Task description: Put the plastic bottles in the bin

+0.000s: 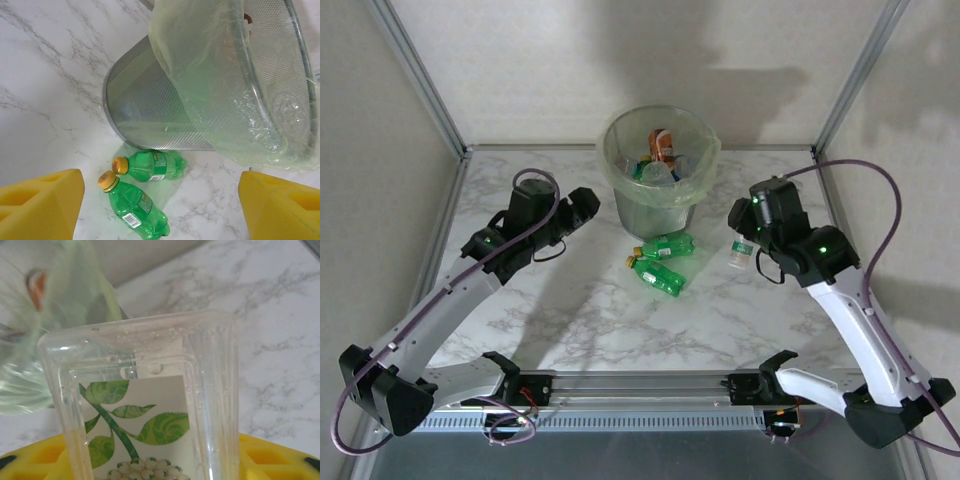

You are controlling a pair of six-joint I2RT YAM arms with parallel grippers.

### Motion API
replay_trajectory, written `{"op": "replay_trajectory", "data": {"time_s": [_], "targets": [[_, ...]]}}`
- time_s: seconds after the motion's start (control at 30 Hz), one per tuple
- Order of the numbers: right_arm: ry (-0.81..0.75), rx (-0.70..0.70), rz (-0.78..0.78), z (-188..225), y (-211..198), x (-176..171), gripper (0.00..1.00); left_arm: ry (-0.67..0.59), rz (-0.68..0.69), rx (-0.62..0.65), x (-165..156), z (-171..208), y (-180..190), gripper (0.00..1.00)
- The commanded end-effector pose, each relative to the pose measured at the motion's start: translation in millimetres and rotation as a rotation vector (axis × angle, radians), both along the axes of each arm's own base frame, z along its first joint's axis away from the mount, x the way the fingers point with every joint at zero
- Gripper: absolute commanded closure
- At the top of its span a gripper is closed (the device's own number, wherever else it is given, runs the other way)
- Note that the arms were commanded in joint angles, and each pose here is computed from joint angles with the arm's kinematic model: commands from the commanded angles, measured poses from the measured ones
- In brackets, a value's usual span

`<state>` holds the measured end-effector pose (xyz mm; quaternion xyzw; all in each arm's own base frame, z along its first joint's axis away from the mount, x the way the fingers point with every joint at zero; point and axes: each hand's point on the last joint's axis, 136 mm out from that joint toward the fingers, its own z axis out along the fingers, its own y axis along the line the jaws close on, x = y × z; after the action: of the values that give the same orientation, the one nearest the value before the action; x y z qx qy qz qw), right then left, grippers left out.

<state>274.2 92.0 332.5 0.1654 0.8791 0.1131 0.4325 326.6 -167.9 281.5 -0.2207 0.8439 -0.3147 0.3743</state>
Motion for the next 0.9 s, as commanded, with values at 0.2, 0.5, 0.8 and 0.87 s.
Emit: {"op": "replay_trajectory", "data": {"time_s": [0.2,0.5,0.8,0.87], "targets": [[-0.139,0.071,0.056,61,23,19,0.46,-0.035,-0.066,-0.038,-1,5,-10,0.2],[-0.192,0.063,0.105,101,69,48,0.46,-0.083,-0.157,-0.064,-2,7,-26,0.19],[-0.219,-0.028,0.179,120,132,76,0.46,-0.086,-0.243,-0.008,-2,-5,-35,0.19],[-0.24,-0.056,0.207,126,139,84,0.45,-0.062,-0.232,-0.011,2,-14,-36,0.2]]}}
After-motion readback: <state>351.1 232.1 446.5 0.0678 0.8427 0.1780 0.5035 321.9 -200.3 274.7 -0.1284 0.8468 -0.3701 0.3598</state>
